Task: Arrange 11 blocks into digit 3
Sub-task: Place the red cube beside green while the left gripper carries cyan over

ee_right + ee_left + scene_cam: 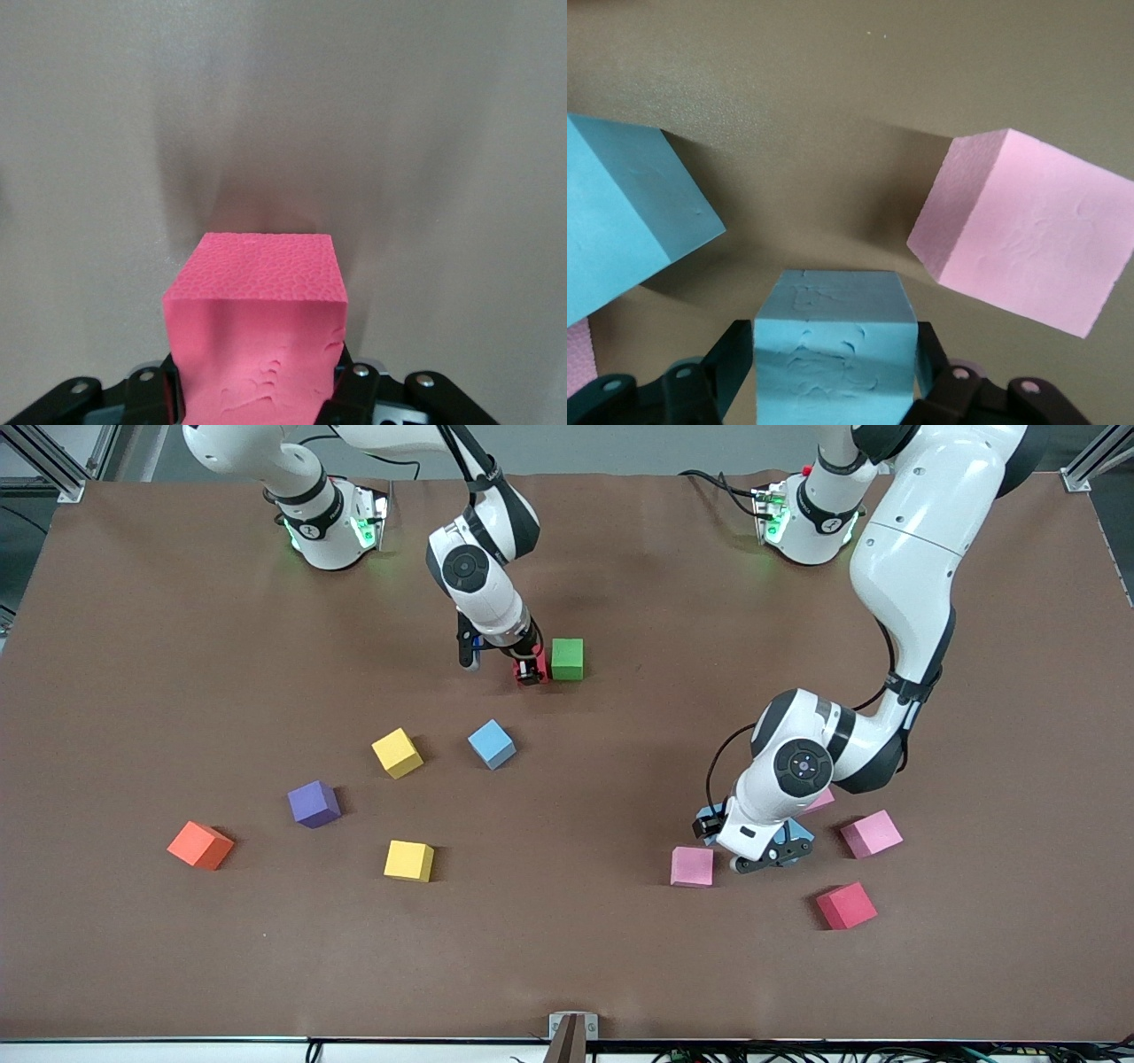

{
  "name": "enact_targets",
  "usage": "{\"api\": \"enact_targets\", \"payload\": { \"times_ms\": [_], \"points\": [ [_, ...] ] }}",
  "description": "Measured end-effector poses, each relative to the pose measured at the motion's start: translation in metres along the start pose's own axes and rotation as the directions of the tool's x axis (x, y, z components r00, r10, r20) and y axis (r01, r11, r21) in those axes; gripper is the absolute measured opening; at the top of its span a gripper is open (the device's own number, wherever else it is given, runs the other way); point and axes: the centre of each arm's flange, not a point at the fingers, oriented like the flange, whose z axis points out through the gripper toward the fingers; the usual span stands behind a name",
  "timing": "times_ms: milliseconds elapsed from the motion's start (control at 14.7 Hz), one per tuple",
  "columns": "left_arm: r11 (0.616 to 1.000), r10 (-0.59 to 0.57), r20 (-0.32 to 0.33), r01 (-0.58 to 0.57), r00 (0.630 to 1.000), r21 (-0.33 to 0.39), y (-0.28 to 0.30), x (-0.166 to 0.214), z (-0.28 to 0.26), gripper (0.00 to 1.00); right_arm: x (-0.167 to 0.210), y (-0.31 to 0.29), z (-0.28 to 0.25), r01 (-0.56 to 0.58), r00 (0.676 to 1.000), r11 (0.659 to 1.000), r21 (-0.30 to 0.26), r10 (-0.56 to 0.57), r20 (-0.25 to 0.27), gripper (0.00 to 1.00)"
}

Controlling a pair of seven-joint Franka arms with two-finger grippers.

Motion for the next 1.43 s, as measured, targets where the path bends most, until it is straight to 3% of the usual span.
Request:
{"api": "enact_targets", "payload": {
  "times_ms": [136,273,545,818,1090,1431],
  "points": [
    [1.000,-0.002,0.000,0.002,1.000,0.001,0.000,0.000,0.000,0.76,-0.001,0.000,0.000,-0.004,1.000,1.000,0.000,0.004,0.000,0.59],
    [1.000,-0.015,0.000,0.015,1.000,0.000,-0.001,0.001,0.000,0.62,-0.002,0.002,0.000,-0.006,1.000,1.000,-0.001,0.006,0.000,0.59],
    [0.991,-0.134,0.022,0.133,0.991,0.033,-0.003,0.001,-0.007,0.59,-0.004,0.004,0.001,-0.008,1.000,1.000,-0.002,0.008,0.000,0.59],
    [0.946,-0.319,0.028,0.316,0.947,0.067,0.010,-0.020,-0.042,0.58,-0.006,0.006,0.001,-0.011,1.000,1.000,-0.003,0.011,0.000,0.59],
    [0.832,-0.551,0.019,0.548,0.834,0.080,0.028,-0.075,-0.059,0.58,-0.009,0.005,0.002,-0.014,1.000,1.000,-0.001,0.014,0.003,0.59],
    [0.590,-0.808,0.024,0.808,0.589,0.012,0.041,-0.155,-0.046,0.58,-0.013,0.004,0.004,-0.015,1.000,1.000,0.001,0.015,0.005,0.58]
  ]
}}
